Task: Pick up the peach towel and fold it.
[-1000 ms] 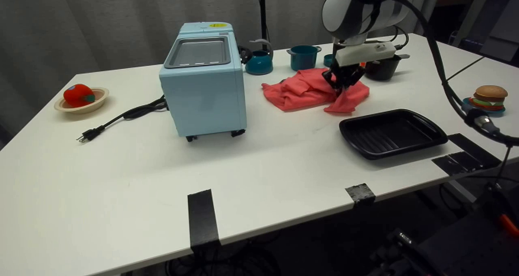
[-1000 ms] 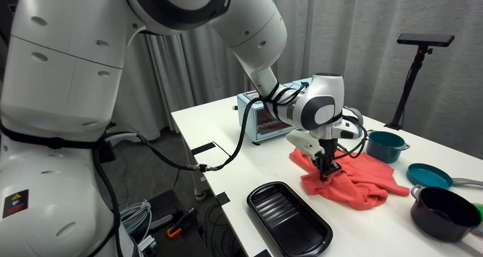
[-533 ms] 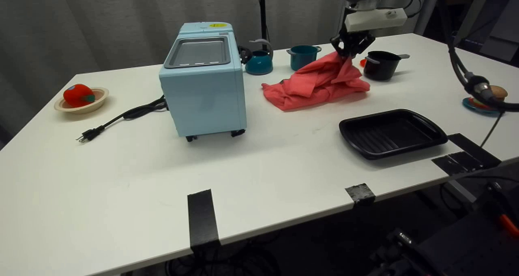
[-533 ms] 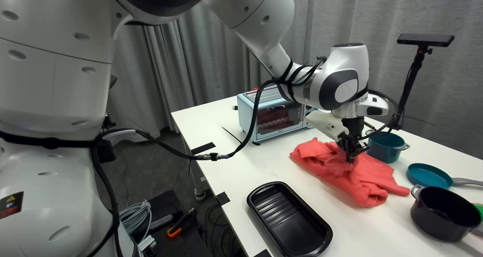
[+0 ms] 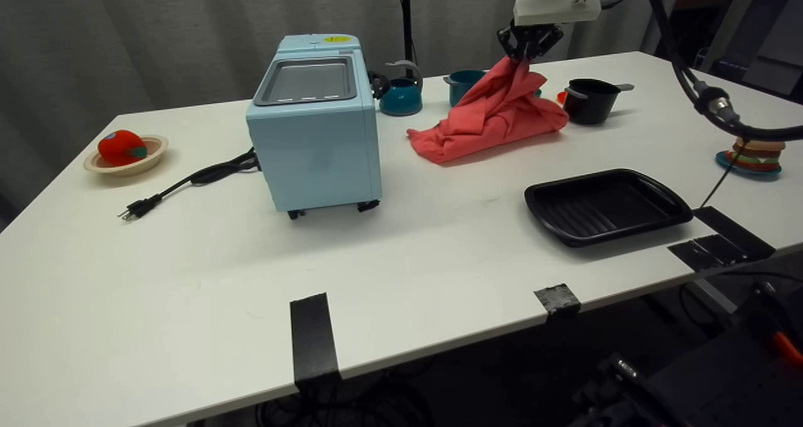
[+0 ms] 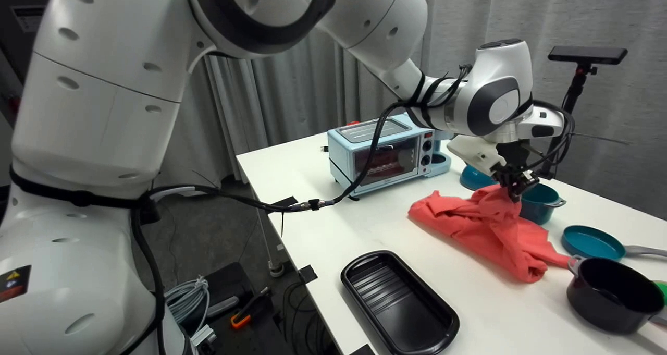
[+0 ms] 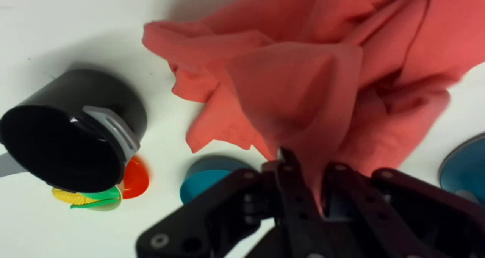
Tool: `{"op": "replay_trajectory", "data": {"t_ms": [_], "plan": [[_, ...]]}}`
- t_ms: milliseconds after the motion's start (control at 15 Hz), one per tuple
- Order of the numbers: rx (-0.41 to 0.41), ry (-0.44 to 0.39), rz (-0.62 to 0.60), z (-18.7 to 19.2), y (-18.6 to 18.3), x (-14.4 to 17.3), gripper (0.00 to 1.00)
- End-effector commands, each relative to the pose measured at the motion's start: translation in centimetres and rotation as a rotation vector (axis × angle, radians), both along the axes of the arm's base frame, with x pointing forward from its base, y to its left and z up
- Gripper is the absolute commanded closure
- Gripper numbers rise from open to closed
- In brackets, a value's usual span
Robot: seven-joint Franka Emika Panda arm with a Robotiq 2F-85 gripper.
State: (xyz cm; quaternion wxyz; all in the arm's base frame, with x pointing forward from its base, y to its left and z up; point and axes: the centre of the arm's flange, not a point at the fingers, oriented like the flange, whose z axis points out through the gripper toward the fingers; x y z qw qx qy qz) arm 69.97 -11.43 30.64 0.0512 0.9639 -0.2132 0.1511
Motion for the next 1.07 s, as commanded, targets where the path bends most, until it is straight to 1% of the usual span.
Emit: {"op": "replay_trajectory", "data": {"t_ms": [0, 133, 267, 333, 467, 600, 667, 733, 867, 1000], "plan": [[-0.012, -0.009, -0.045, -0.2, -0.8, 3.5, 0.54], [-0.029, -0.025, -0.069, -0.3, -1.2, 3.8, 0.38], [-0.034, -0.039, -0.106, -0.2, -1.8, 3.3, 0.25], [-0.025, -0.037, -0.120, -0.2, -2.1, 3.0, 0.17], [0.041, -0.023, -0.098, -0.6, -2.2, 1.8, 0.02], [0.090, -0.031, -0.064, -0.7, -1.2, 0.7, 0.00], [0.099, -0.046, -0.035, -0.8, -0.1, 0.1, 0.00], [0.100, -0.058, -0.006, -0.8, 0.9, -0.3, 0.00], [0.074, -0.088, 0.046, -0.8, 3.2, -0.7, 0.00], [0.081, -0.108, 0.119, -0.6, 5.8, -1.0, 0.00]]}}
